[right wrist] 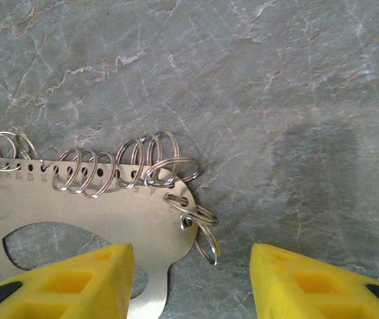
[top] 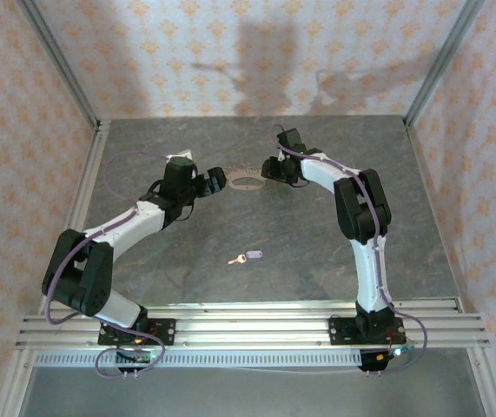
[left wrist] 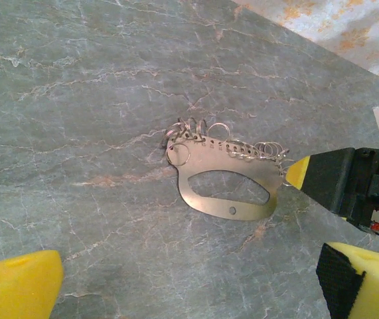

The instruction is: Put the keys on the keyring

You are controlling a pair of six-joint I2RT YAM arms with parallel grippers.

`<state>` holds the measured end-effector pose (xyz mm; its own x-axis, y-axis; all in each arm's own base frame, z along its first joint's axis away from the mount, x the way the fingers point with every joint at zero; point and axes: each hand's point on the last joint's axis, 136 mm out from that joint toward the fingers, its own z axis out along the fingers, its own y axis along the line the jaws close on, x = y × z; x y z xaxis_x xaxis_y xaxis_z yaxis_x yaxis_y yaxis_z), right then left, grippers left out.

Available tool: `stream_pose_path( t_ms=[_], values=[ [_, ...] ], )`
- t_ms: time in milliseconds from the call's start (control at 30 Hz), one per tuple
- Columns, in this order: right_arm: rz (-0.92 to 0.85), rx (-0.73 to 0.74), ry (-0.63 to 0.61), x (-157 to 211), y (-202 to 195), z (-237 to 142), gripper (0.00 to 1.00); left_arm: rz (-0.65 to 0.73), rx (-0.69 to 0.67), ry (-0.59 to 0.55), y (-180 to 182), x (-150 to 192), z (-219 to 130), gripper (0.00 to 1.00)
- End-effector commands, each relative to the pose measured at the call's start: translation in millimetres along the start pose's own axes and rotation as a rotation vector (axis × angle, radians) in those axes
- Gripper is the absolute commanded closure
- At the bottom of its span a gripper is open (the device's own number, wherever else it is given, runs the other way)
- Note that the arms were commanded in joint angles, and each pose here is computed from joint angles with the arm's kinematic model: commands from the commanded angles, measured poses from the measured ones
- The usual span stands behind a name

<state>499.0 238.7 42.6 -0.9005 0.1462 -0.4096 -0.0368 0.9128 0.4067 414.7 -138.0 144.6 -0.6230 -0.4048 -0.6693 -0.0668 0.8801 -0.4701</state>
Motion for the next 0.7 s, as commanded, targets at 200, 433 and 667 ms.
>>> stream_pose_path(
  t_ms=[200, 433, 667],
  values=[
    [0.022, -0.064, 0.02, 10, 9, 0, 0.53, -0.019, 0.037, -0.023, -12, -9, 3, 0.0],
    [0.03, -0.099, 0.027, 14, 15, 0, 0.54, -0.022, 0.035, -0.019, -12, -7, 6, 0.0],
    [0.01, -0.118, 0.03, 18, 28, -2, 0.55, -0.02, 0.038, -0.016, -15, -6, 8, 0.0]
  ],
)
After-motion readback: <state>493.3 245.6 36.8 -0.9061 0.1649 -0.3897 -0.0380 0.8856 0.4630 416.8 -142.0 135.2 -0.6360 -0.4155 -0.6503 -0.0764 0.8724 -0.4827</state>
